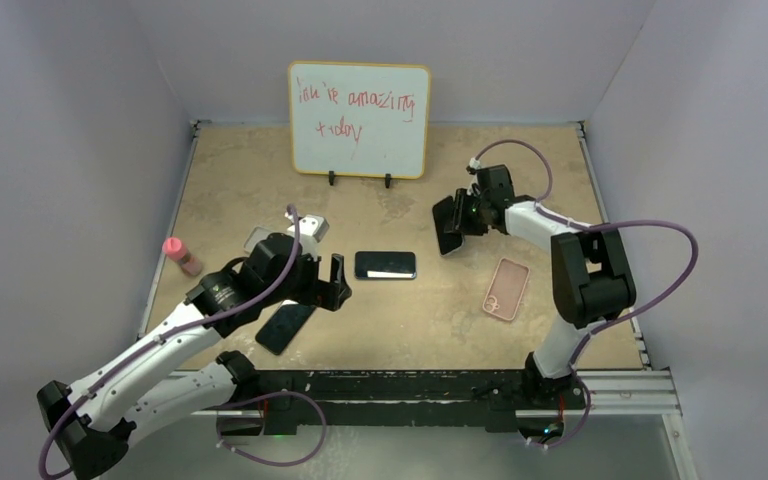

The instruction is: Put the phone into the phone case

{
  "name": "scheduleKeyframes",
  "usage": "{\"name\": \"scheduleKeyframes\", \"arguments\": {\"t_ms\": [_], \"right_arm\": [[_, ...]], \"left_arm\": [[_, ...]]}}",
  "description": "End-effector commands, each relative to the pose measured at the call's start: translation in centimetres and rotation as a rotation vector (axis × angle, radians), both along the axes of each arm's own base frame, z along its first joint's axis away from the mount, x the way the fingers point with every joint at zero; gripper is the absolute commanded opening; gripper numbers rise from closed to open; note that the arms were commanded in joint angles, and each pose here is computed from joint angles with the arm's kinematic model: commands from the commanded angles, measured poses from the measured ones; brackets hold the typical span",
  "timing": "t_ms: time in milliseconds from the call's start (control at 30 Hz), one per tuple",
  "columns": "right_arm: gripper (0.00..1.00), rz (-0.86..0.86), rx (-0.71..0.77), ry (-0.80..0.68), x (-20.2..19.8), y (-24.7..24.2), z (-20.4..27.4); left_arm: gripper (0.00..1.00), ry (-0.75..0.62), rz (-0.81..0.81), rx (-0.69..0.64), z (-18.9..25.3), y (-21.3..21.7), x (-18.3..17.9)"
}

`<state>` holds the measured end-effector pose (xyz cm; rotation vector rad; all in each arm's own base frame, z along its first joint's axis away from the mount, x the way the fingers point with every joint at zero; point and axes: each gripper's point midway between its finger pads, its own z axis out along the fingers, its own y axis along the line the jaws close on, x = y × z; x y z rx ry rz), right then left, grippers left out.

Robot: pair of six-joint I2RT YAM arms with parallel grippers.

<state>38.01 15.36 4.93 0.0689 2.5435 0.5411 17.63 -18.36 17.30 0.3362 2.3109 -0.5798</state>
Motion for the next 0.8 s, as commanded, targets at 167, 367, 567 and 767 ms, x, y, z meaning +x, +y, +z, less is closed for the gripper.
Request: {"name": "scheduleKeyframes", "arguments": {"t_ms": [167,367,567,767], "right_arm": [[0.50,-0.028,-0.127,-0.007,1.1,-2.4,1.4],[0.82,-0.054,-0.194,0.037,0.2,-3.7,2.6],[0.97,-0.162,-0.161,0.103,-2.6,-4.3,4.3],[0.99,-0.206,-0.115,0.115,-6.5,-4.5,5.7]], "left_arm": [[1.00,-0.022,0.075,0.032,1.0,0.9,1.1],[1.00,0.006,0.106,0.040,0.5,0.6,1.6],[1.00,0.018,0.111,0.000,0.6,-0.3,1.8],[1.00,-0.002,0.117,-0.024,0.6,-0.8,2.4]]}}
